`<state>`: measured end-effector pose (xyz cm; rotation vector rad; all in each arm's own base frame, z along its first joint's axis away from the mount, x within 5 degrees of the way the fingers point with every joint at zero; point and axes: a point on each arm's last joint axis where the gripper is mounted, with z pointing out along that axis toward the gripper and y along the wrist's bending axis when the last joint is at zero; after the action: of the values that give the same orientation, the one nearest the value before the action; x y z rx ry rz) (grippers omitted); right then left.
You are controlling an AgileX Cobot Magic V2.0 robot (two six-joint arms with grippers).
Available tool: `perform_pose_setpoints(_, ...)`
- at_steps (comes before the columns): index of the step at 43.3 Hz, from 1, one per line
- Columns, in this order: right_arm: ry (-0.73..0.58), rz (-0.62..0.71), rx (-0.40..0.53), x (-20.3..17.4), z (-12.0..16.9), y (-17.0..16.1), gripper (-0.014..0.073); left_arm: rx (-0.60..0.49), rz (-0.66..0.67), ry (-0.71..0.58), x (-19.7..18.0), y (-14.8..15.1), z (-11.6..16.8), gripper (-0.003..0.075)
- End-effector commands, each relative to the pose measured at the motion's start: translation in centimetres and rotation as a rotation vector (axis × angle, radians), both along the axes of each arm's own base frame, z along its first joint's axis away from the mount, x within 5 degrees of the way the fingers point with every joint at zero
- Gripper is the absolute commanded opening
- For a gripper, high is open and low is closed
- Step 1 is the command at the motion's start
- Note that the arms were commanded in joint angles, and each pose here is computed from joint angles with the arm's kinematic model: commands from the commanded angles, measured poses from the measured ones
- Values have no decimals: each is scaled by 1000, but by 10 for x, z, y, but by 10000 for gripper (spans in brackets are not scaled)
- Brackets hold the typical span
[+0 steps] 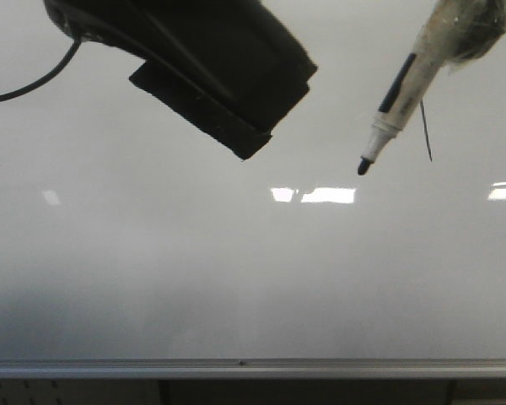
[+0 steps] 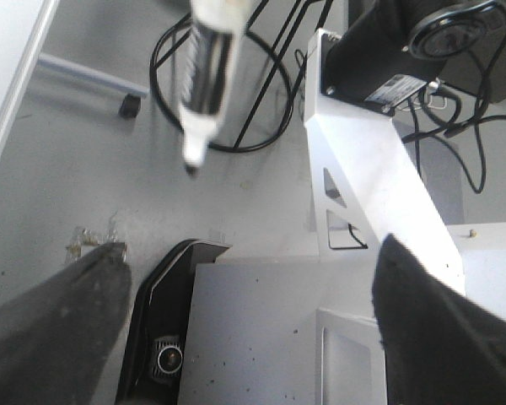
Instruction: Write number 1 on whiteboard
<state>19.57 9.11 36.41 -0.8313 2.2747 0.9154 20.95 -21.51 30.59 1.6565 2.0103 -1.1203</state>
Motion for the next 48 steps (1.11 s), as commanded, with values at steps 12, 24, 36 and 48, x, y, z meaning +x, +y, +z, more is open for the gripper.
perform_pose_setpoints(12, -26, 117, 219, -13, 28, 12, -109, -228, -77, -44, -11, -8, 46, 598)
perform_pose_setpoints(24, -21, 150, 265, -16, 32, 14, -109, -250, -91, -48, -15, -13, 49, 505)
perform_pose_setpoints(36, -16, 211, 277, -23, 33, 27, -109, -290, -79, -25, -15, -15, 53, 177)
perform_pose_setpoints(48, -20, 213, 263, -23, 32, 28, -109, -289, -87, -20, -16, -14, 53, -20)
